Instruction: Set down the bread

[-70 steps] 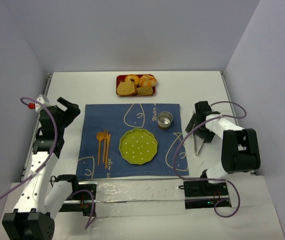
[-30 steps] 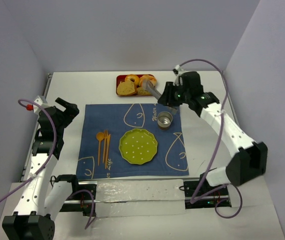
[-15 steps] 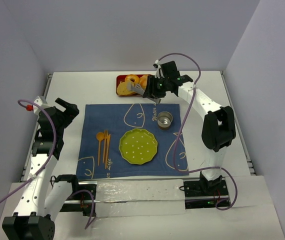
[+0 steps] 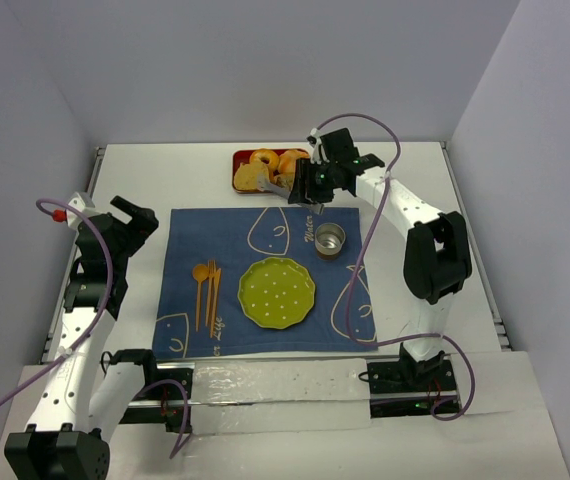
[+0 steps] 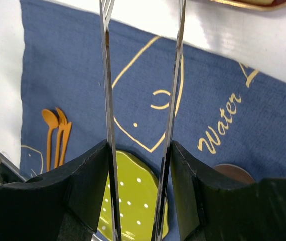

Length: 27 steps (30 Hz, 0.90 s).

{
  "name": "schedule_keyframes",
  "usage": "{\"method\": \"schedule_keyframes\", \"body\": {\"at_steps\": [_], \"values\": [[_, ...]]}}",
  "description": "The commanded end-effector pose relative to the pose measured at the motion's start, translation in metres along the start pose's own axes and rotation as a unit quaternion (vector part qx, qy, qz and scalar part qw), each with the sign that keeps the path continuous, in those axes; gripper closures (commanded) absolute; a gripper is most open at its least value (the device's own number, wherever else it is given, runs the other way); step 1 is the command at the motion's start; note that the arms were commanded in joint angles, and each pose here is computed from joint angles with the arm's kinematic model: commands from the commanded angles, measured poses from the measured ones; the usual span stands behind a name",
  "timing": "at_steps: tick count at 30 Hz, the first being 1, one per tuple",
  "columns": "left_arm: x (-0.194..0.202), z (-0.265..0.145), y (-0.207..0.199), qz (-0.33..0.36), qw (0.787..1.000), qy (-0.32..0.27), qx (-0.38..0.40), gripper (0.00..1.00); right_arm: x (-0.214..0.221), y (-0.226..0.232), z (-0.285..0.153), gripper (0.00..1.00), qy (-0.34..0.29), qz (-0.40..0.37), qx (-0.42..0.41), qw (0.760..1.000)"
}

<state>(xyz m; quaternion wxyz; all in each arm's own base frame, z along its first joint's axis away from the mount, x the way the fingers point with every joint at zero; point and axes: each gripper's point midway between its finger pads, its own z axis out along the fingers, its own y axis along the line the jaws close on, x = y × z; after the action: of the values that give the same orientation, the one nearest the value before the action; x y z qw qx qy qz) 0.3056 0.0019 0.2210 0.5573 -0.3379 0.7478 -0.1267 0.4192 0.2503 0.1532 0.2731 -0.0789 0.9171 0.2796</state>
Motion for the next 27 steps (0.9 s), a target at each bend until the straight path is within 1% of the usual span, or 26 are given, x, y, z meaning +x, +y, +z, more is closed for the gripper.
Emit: {"method": "schedule_keyframes", "body": {"at_steps": [1, 7, 12, 21, 26, 27], "values": [[-0.006, -0.002, -0.005, -0.005, 1.0, -0.008, 0.007, 0.01, -0.008, 0.004, -0.008, 0.42, -0.015, -0.008, -0.012, 1.0], [-0.006, -0.002, -0.005, -0.006, 1.0, -0.01, 0.008, 0.01, -0.013, 0.004, -0.003, 0.41, -0.018, -0.004, -0.023, 1.0], [-0.007, -0.002, -0.004, -0.006, 1.0, -0.011, 0.005, 0.01, -0.014, 0.0, 0.007, 0.41, -0.009, 0.019, -0.035, 0.999], [-0.006, -0.001, -0.004, -0.005, 1.0, -0.009, 0.003, 0.01, -0.021, 0.0, 0.019, 0.41, -0.007, 0.026, -0.05, 0.998], [-0.006, -0.001, -0.004, -0.005, 1.0, -0.01, 0.005, 0.01, -0.025, 0.006, 0.027, 0.46, -0.009, 0.035, -0.07, 0.997], [-0.006, -0.001, -0.003, -0.006, 1.0, -0.011, 0.004, 0.01, -0.026, 0.006, 0.028, 0.5, -0.01, 0.036, -0.072, 0.997]]}}
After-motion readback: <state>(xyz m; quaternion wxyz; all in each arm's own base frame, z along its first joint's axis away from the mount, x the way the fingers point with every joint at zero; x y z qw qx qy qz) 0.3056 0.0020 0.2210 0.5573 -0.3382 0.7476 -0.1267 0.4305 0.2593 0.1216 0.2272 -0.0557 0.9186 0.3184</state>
